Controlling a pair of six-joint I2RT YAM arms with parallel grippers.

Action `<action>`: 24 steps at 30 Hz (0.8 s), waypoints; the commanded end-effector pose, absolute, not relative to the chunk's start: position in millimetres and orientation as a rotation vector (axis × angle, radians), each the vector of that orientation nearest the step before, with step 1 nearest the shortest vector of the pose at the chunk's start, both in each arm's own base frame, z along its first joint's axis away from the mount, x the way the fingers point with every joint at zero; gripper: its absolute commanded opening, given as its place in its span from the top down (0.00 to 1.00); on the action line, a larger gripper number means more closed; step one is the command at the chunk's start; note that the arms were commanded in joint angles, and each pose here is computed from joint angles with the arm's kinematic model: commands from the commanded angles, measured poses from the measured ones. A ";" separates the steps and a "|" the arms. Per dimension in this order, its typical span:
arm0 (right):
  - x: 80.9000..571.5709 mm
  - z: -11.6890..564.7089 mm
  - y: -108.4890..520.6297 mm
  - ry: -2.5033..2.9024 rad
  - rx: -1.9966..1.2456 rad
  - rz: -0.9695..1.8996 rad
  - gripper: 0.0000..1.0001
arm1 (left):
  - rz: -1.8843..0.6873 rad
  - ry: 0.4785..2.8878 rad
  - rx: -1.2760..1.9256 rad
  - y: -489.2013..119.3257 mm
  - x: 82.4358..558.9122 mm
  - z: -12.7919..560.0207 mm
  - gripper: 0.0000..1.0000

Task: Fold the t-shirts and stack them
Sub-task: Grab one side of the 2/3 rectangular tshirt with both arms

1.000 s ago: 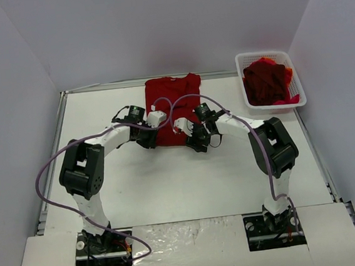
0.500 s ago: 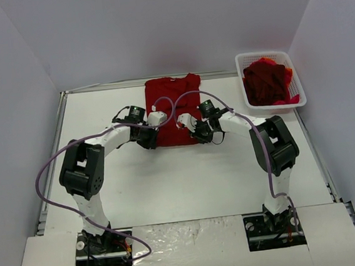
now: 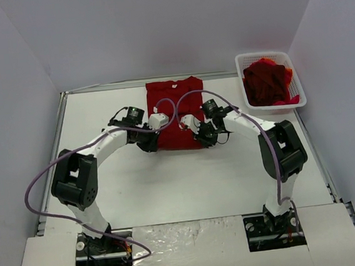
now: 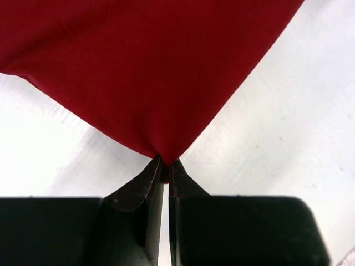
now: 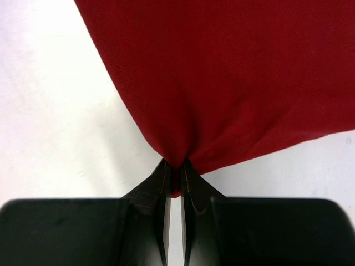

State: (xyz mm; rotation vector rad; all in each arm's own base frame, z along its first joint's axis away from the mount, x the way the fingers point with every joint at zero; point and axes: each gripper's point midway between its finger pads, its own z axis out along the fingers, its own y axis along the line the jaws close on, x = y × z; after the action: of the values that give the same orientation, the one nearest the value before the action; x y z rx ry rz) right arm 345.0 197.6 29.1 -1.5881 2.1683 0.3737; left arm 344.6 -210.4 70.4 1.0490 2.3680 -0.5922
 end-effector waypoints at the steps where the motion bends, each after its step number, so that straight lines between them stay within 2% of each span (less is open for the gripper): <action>1: 305.9 54.9 192.2 2.223 -1.620 0.454 1.00 | -0.623 2.334 1.111 -205.1 319.1 95.5 0.98; 16: 245.6 93.0 194.4 2.194 -1.735 0.566 1.00 | -0.732 2.271 1.358 -189.4 237.6 131.4 0.98; 24: 222.1 116.7 188.3 2.163 -1.773 0.618 1.00 | -0.815 2.184 1.465 -189.3 209.2 155.6 0.98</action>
State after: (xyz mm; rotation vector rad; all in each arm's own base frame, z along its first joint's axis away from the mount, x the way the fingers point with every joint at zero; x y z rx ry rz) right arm 247.6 200.7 102.7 -1.7282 2.1377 0.5805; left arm 229.7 -191.6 134.6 1.3846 2.2432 -0.7658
